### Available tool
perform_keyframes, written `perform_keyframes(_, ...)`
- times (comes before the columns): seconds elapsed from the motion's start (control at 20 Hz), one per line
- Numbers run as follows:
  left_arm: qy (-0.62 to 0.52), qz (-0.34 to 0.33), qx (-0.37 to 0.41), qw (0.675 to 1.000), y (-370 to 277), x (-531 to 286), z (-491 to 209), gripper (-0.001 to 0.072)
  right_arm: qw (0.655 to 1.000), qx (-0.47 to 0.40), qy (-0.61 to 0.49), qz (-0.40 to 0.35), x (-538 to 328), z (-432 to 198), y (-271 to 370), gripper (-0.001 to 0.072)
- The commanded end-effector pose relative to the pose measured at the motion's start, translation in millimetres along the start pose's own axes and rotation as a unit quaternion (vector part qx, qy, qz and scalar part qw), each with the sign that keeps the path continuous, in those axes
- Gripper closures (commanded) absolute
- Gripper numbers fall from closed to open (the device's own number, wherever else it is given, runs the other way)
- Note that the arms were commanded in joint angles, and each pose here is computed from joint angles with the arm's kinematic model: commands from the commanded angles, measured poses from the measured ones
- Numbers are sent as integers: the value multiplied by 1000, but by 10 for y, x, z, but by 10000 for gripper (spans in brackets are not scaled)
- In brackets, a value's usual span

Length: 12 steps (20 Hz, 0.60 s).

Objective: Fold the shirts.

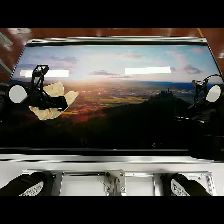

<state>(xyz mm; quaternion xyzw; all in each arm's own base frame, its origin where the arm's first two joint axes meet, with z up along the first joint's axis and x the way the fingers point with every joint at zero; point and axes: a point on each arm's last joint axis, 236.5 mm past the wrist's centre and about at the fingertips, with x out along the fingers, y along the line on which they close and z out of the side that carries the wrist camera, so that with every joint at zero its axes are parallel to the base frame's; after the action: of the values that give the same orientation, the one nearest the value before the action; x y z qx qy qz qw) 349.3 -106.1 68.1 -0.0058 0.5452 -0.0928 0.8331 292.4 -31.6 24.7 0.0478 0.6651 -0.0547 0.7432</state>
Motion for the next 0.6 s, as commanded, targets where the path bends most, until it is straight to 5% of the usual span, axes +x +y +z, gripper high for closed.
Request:
perform_keyframes(0.0, 0, 0, 0, 1000, 1, 0, -1, 125, 1000, 0, 0, 0, -1, -2, 0, 47)
perform_keyframes(0.55, 0, 0, 0, 1000, 1, 0, -1, 125, 1000, 0, -7, 1, -1, 30, 2, 47)
